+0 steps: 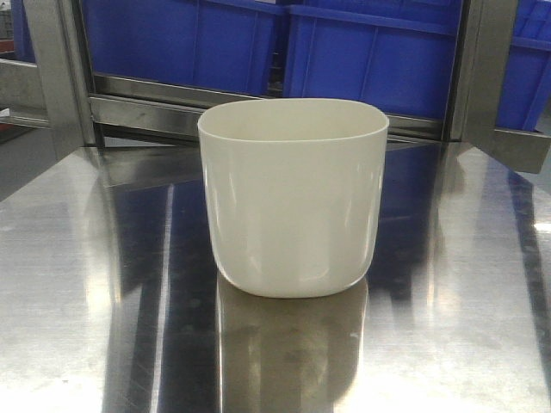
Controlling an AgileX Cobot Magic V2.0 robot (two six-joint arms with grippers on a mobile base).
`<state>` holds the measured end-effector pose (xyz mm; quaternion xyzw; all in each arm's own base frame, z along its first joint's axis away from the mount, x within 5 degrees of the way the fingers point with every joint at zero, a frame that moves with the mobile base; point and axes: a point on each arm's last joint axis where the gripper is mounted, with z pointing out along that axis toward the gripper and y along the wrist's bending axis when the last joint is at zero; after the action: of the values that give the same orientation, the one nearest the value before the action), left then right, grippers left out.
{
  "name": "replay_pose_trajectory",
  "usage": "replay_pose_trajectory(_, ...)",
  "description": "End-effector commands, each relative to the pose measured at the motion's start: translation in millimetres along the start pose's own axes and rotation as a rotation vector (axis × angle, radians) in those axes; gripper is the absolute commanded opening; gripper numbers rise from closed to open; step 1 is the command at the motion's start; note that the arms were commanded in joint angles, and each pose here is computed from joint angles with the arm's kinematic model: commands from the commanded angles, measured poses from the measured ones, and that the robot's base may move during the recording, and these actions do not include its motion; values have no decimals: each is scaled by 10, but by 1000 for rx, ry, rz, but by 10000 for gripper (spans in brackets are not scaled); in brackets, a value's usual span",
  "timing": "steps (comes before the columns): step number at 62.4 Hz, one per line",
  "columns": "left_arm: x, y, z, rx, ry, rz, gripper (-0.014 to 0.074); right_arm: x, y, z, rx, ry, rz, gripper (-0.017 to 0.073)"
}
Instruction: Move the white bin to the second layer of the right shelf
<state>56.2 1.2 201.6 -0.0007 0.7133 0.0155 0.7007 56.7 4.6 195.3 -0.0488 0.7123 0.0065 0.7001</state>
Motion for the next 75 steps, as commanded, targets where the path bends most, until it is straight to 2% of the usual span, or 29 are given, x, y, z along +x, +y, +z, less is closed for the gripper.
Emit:
replay_pose_trajectory(1,11,1,-4,-2,-74,-13,85,-90,-9,-18,11,-104,-14,48)
replay_pose_trajectory(24,11,1,-4,-2,-74,-13,85,-90,-9,-18,11,-104,-14,48)
replay_pose_trajectory(37,11,1,-4,-2,-74,-13,85,-84,-3,-30,-4,34,-15,48)
replay_pose_trajectory(46,11,1,-4,-2,-74,-13,85,-321,-16,-25,-5,31,-17,48)
replay_pose_trajectory(58,11,1,-4,-2,-74,-13,85,-677,-34,53,-16,134,-19,48)
replay_pose_trajectory(67,11,1,-4,-2,-74,-13,85,-998,-52,182,-14,80,-5,48)
replay_pose_trajectory(75,11,1,-4,-2,-74,-13,85,-1165,-63,350,-14,112,12,48)
